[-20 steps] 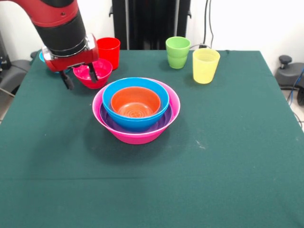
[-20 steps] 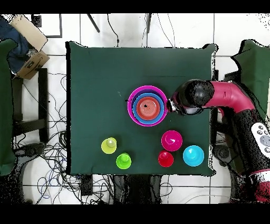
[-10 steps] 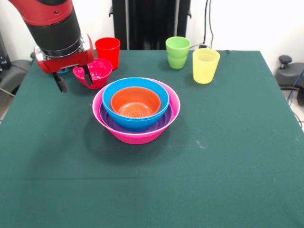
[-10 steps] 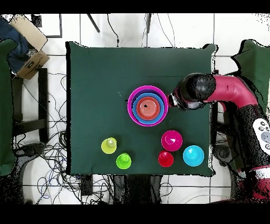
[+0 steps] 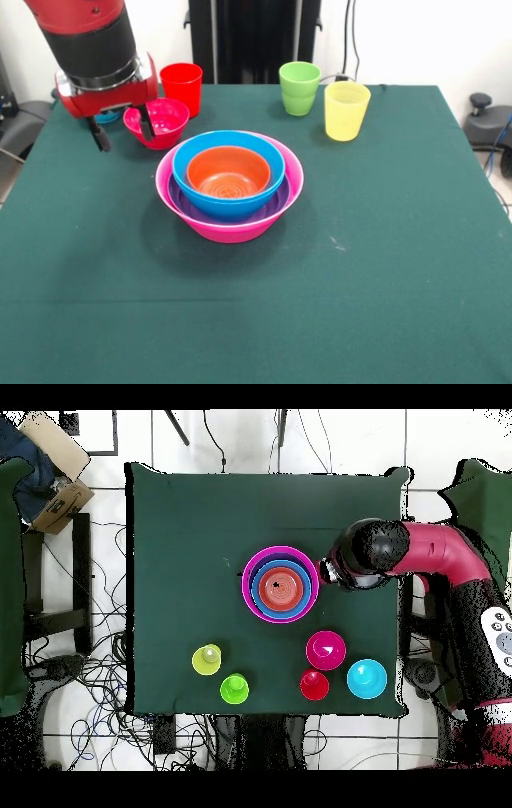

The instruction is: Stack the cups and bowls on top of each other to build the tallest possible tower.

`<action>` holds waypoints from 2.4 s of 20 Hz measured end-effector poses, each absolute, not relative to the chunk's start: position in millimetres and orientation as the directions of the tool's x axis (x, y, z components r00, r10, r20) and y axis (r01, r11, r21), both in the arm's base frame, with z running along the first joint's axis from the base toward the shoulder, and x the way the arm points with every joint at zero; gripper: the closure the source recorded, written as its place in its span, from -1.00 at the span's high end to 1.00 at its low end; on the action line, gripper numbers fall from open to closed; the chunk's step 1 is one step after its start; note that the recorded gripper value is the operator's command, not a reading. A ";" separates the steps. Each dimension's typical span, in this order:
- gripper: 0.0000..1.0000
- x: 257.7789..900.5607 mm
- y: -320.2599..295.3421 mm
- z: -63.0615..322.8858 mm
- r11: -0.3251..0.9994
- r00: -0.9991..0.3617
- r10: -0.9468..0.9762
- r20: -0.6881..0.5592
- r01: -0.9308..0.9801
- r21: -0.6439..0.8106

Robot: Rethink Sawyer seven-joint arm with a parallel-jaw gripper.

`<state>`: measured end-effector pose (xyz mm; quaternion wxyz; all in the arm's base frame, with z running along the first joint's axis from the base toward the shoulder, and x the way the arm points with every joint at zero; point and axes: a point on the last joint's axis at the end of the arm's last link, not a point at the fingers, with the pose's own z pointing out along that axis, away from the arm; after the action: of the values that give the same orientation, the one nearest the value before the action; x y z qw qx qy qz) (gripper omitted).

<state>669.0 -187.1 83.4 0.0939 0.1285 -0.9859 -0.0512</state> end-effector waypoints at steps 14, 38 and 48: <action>1.00 591.6 -229.5 136.8 0.971 -0.945 -0.237 0.224 -0.227 0.071; 1.00 544.9 -182.3 93.7 0.942 -0.939 -0.334 0.079 -0.330 0.057; 1.00 531.9 -187.7 82.5 0.948 -0.944 -0.317 0.090 -0.313 0.058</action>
<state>531.9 -187.7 82.5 0.0490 0.1599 -0.9857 -0.0214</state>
